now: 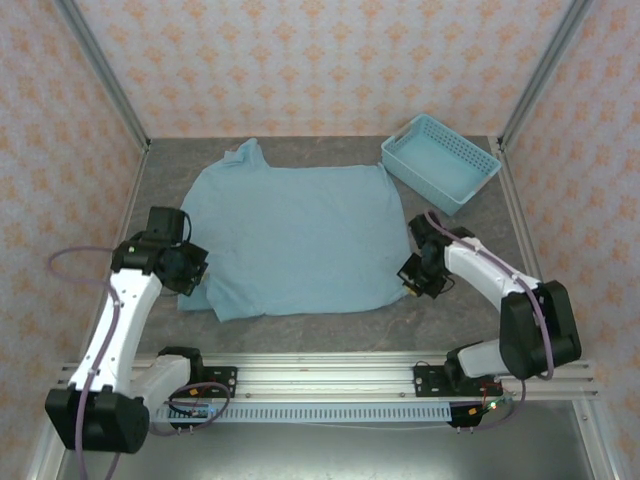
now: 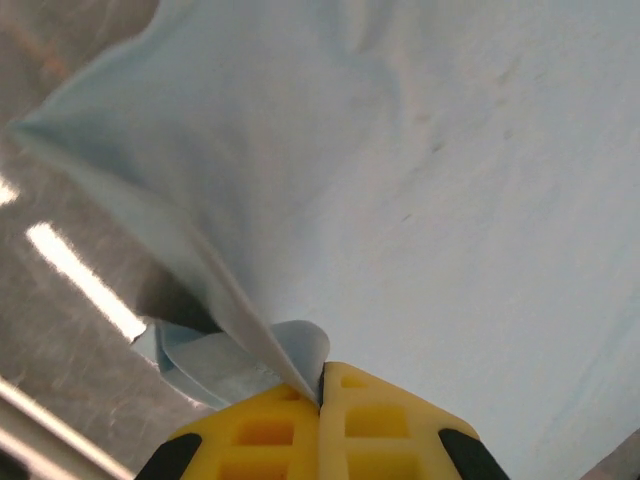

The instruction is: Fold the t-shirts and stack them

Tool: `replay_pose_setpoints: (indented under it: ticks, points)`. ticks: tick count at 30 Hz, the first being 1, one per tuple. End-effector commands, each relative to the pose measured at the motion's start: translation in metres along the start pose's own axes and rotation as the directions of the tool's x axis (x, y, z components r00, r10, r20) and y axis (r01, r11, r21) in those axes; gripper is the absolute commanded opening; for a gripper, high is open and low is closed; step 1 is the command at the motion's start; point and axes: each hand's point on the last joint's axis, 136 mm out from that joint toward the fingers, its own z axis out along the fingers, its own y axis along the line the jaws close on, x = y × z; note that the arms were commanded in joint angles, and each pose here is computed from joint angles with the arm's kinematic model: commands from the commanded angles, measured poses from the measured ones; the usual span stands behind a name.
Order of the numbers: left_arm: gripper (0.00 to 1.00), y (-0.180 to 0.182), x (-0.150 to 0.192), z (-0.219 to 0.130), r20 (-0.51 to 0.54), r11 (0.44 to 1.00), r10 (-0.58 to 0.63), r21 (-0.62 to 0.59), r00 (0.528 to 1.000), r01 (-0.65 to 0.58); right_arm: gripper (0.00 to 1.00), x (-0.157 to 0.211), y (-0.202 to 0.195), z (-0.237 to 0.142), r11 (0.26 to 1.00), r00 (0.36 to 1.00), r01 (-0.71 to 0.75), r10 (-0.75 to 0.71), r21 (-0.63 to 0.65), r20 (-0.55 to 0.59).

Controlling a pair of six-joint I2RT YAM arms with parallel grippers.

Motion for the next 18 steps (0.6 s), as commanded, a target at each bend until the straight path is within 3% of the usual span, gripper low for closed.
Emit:
replay_pose_setpoints:
  ticks: [1, 18]
  points:
    - [0.0, -0.025, -0.024, -0.004, 0.097, 0.996, 0.091, 0.013, 0.991, -0.092, 0.0, -0.012, 0.014, -0.004, 0.999, 0.999, -0.041, 0.042, -0.026, 0.01]
    - [0.0, -0.086, -0.068, 0.0, 0.175, 0.97, 0.243, -0.056, 0.954, -0.237, 0.0, -0.066, 0.055, -0.015, 0.995, 0.994, -0.089, 0.091, -0.036, 0.063]
